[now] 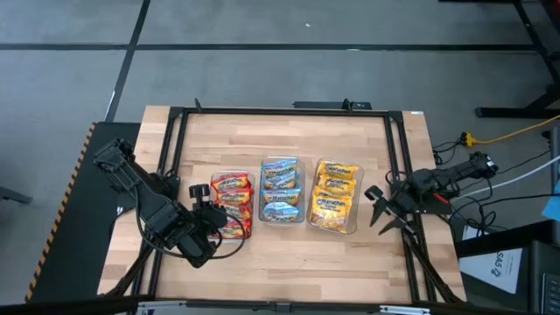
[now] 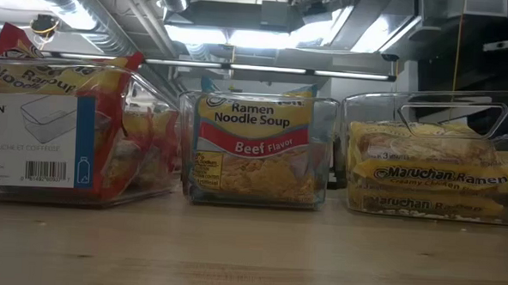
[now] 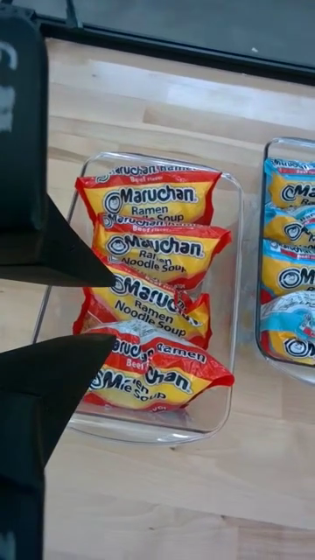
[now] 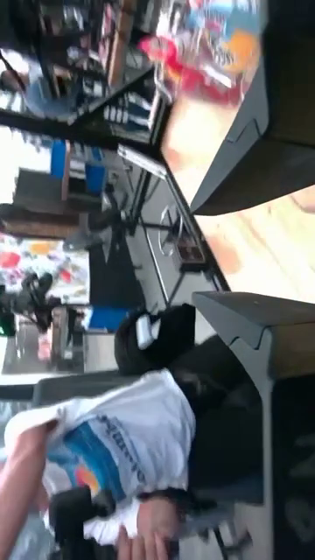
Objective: Sort Maruchan noodles
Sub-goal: Return to Home Position
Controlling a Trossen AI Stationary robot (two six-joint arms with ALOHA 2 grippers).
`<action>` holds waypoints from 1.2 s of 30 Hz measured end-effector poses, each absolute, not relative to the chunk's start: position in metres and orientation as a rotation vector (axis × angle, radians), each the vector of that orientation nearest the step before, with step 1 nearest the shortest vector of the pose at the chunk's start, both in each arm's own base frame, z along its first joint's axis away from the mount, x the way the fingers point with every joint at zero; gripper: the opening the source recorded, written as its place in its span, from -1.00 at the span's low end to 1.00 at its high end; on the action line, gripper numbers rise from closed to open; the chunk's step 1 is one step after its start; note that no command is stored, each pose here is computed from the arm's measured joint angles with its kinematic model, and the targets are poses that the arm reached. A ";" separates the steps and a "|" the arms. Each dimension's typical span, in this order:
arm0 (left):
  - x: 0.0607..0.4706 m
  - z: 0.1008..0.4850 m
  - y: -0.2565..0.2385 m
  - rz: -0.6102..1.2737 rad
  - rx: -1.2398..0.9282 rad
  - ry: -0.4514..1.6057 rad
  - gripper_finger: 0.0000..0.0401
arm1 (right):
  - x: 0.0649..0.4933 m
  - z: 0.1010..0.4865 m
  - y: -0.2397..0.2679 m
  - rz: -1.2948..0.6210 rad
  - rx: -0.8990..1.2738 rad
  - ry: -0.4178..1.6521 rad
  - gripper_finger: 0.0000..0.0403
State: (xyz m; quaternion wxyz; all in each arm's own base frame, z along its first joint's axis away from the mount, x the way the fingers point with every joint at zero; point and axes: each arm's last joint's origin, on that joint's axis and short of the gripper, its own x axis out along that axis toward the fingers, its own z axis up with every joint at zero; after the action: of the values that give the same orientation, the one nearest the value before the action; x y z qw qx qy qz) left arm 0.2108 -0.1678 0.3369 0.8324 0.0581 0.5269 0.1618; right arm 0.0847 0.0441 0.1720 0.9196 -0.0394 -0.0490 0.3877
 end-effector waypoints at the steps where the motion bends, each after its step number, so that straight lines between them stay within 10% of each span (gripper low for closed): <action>1: 0.211 0.337 -0.168 0.343 0.123 1.116 -0.55 | 0.085 0.172 0.043 0.782 -0.085 -0.100 -0.22; 36: 0.238 0.312 -0.140 0.396 0.052 1.214 -0.55 | 0.092 0.172 0.027 0.581 -0.059 -0.077 -0.22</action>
State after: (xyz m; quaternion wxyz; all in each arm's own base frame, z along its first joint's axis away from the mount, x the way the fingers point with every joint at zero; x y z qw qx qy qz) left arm 0.2384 -0.1398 0.3119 0.8026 0.0243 0.5666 0.1849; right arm 0.0924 0.0267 0.1717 0.9569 -0.0289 -0.0379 0.2865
